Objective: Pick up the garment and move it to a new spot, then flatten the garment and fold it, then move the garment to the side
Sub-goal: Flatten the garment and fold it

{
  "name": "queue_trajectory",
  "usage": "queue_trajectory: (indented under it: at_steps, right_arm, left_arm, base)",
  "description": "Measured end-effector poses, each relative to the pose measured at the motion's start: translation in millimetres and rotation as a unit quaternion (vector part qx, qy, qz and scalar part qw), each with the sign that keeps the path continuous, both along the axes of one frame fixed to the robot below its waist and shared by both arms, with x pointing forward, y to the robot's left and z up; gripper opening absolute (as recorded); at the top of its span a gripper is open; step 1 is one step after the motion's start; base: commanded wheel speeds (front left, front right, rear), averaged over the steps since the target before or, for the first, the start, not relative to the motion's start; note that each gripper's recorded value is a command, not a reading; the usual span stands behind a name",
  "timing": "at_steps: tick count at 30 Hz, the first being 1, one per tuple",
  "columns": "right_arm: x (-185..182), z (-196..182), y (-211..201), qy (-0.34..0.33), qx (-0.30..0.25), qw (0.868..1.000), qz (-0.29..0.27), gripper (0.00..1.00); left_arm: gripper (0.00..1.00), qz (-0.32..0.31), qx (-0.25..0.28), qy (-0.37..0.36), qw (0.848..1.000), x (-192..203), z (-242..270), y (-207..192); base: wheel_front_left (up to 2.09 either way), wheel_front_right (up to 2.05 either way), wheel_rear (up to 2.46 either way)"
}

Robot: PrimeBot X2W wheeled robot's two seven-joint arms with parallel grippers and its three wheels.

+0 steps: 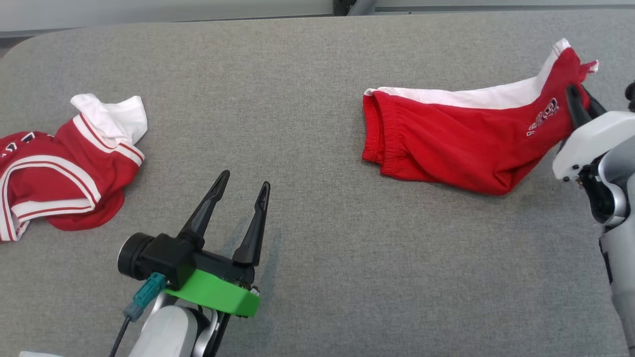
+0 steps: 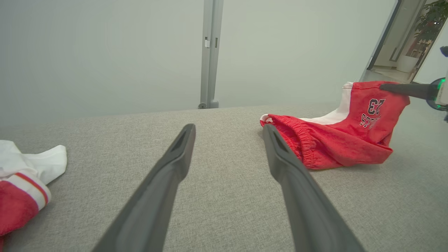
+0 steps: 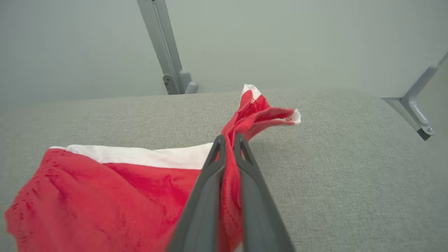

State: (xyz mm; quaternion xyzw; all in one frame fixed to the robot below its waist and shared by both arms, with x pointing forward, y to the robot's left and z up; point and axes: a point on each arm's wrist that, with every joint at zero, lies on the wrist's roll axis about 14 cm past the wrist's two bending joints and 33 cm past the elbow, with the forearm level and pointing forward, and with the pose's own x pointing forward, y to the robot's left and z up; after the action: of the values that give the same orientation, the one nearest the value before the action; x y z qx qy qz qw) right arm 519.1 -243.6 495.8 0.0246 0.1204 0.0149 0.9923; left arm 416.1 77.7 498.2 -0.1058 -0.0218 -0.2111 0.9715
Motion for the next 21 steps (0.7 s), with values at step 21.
queue_trajectory:
  at_steps: [21]
  right_arm:
    - [-8, 4, 191, 0.004, -0.026, 0.97, 0.241, 0.0]
  left_arm:
    - [1.0, 0.041, -0.009, 0.015, 0.999, -12, -3, 21]
  base:
    - [0.0, 0.0, 0.0]
